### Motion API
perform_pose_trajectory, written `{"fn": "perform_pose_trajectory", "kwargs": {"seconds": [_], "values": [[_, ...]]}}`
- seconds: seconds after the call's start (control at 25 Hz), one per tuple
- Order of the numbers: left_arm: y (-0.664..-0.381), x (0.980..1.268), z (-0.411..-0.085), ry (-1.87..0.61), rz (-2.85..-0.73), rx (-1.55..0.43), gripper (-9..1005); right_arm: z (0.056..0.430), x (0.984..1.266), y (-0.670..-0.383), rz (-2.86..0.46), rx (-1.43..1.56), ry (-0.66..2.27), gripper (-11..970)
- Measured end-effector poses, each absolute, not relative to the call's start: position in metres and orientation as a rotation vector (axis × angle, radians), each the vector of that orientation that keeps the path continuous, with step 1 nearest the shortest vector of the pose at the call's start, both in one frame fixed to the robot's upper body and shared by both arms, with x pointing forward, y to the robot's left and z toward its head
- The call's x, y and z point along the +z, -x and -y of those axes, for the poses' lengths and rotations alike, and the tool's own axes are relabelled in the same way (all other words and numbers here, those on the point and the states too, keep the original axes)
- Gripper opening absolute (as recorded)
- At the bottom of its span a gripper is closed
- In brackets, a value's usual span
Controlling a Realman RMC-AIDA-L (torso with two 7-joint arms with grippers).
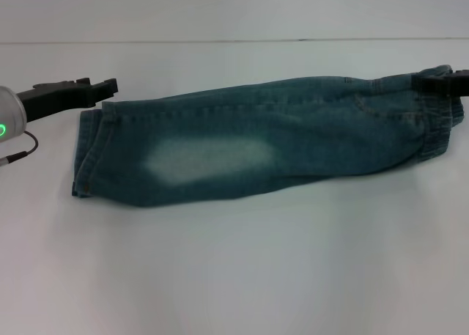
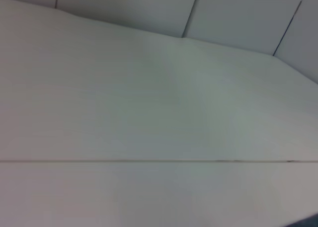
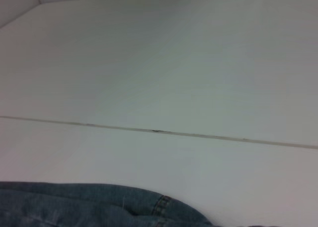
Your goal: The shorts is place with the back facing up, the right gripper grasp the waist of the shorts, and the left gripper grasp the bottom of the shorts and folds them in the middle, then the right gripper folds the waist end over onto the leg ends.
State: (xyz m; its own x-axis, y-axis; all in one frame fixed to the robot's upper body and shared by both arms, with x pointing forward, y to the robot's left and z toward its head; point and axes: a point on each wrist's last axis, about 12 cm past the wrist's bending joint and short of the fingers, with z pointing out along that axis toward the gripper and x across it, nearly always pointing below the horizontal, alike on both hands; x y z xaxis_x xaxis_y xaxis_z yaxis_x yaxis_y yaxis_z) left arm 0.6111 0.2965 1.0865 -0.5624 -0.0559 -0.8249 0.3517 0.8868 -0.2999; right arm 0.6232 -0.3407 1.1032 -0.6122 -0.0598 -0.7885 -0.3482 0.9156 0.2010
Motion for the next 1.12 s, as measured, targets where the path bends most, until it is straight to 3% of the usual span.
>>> {"fn": "perform_pose_trajectory", "kwargs": {"seconds": [0.12,0.52,0.76,1.12], "values": [[-0.611,1.087,-0.297,-0.215,-2.106,-0.542,578,0.344,1.104,-0.621,-2.201,0.416,0.261,476],[-0.612,1.09,-0.295,-0.24,-2.104,-0.546,786,0.349,1.106,-0.612,-2.179,0.387,0.209,914],[-0.61,1.091,-0.287,-0.31,-2.115,-0.591,961,0.355,1.099,-0.602,-2.214,0.447,0.125,914],[-0.598,1.114,-0.283,-0.437,-2.076,-0.747,954,0.369,1.091,-0.577,-2.207,0.574,0.025,915]]}}
